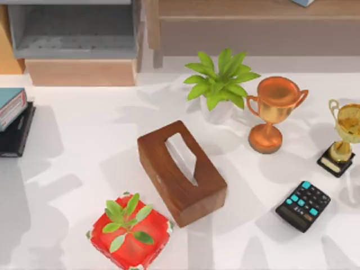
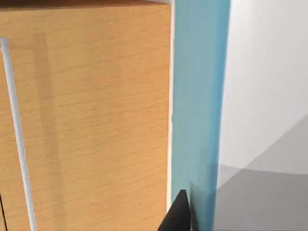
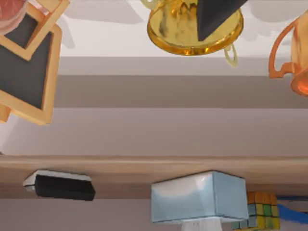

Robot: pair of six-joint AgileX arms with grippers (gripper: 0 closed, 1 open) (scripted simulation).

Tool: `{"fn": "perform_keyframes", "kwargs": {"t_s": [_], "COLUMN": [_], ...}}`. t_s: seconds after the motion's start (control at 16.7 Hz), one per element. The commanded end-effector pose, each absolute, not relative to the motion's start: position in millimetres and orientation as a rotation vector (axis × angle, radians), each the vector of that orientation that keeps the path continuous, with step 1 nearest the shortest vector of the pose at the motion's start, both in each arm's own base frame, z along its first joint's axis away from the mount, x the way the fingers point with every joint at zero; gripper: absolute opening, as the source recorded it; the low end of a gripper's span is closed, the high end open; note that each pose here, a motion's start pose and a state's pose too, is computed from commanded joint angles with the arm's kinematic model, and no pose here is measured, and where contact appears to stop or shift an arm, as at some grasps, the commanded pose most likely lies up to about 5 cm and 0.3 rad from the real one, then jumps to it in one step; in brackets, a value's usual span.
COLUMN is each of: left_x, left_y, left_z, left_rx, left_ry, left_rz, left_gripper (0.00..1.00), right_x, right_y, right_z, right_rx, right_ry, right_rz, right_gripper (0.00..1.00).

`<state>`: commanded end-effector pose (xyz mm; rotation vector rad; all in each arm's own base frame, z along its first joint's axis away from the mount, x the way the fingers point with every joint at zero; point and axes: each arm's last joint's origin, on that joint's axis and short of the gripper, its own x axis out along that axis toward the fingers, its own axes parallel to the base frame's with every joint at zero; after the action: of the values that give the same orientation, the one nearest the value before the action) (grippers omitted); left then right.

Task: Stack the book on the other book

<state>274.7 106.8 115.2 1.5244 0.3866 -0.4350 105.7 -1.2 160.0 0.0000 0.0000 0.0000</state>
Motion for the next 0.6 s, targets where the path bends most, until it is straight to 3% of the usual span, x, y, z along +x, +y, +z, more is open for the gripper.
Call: {"fn": "perform_keyframes", "kwargs": {"t_s": [0.12,0.6], "left_x": [274.7,274.7], "left_y": [106.8,106.8], "left_z": [115.2,115.2], "left_rx": [1.524,1.524], "left_ry": [0.387,0.387], "left_rz": [-0.435,-0.435], "left_gripper": [0.0,0.6], "right_x": [105.7,105.7], "right_y": [-1.2,-1.2], "right_z": [160.0,160.0], "right_rx": [0.0,0.0], "right_ry": [0.0,0.0], "right_rz": [0.0,0.0], "right_gripper": [1.0,1.0]}}
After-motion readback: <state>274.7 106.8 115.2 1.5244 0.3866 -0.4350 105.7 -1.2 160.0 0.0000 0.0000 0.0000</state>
